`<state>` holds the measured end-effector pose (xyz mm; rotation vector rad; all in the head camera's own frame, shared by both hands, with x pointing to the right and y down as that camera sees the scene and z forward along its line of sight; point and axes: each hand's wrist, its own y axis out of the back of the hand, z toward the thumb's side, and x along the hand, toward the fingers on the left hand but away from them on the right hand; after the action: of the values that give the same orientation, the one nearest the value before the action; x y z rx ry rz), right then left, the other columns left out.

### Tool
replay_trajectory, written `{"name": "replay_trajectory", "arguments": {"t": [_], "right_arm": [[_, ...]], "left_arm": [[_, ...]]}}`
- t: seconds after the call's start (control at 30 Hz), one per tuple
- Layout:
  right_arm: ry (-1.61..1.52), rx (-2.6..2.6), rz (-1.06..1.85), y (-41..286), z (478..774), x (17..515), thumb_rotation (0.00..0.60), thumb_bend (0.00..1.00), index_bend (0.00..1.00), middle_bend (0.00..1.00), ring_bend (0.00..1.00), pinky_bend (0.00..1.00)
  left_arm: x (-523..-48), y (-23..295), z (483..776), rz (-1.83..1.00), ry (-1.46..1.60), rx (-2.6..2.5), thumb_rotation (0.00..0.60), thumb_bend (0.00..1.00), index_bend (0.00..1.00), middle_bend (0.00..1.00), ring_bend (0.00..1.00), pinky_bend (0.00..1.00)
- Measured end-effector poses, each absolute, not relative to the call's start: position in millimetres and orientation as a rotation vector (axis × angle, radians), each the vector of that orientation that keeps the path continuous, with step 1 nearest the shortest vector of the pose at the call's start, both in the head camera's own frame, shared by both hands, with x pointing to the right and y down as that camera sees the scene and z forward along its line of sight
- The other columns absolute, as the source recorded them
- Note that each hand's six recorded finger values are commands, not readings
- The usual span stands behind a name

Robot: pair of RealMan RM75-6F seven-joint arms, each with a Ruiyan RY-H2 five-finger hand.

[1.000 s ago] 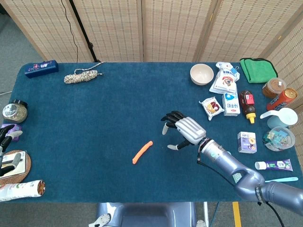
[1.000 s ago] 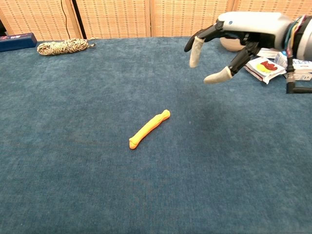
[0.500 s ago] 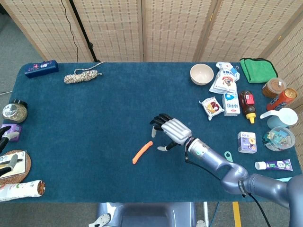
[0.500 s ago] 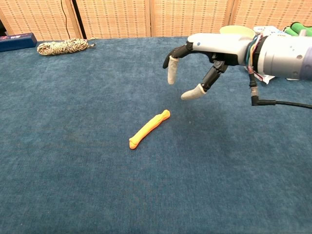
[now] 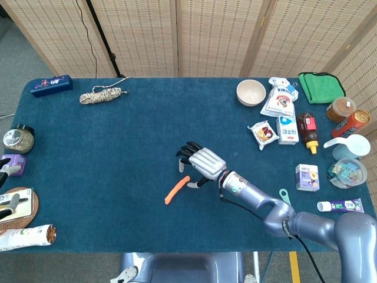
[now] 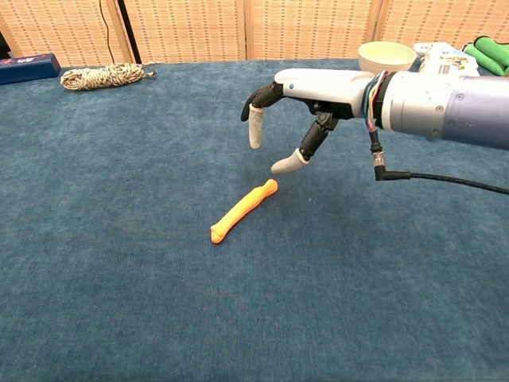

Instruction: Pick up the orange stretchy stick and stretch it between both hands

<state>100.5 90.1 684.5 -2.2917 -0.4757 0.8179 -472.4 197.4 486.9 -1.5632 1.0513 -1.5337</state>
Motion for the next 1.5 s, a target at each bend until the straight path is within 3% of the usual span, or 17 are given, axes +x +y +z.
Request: {"name": "replay_trajectory", "arguments": {"t": [0.8, 1.5], "right_arm": [[-0.366, -2.182, 0.838, 106, 724, 89, 0.6, 0.24, 0.45, 0.19, 0.1, 0.03], [-0.318, -2.174, 0.853, 112, 735, 82, 0.6, 0.24, 0.52, 0.22, 0.12, 0.03]], "left_arm": [[-479, 200, 485, -1.549, 1.061, -1.55, 0.6, 0.39, 0.24, 0.13, 0.13, 0.05], [-481, 200, 486, -1.55, 1.067, -1.554, 0.6, 0.39, 0.24, 0.13, 0.13, 0.05]]}}
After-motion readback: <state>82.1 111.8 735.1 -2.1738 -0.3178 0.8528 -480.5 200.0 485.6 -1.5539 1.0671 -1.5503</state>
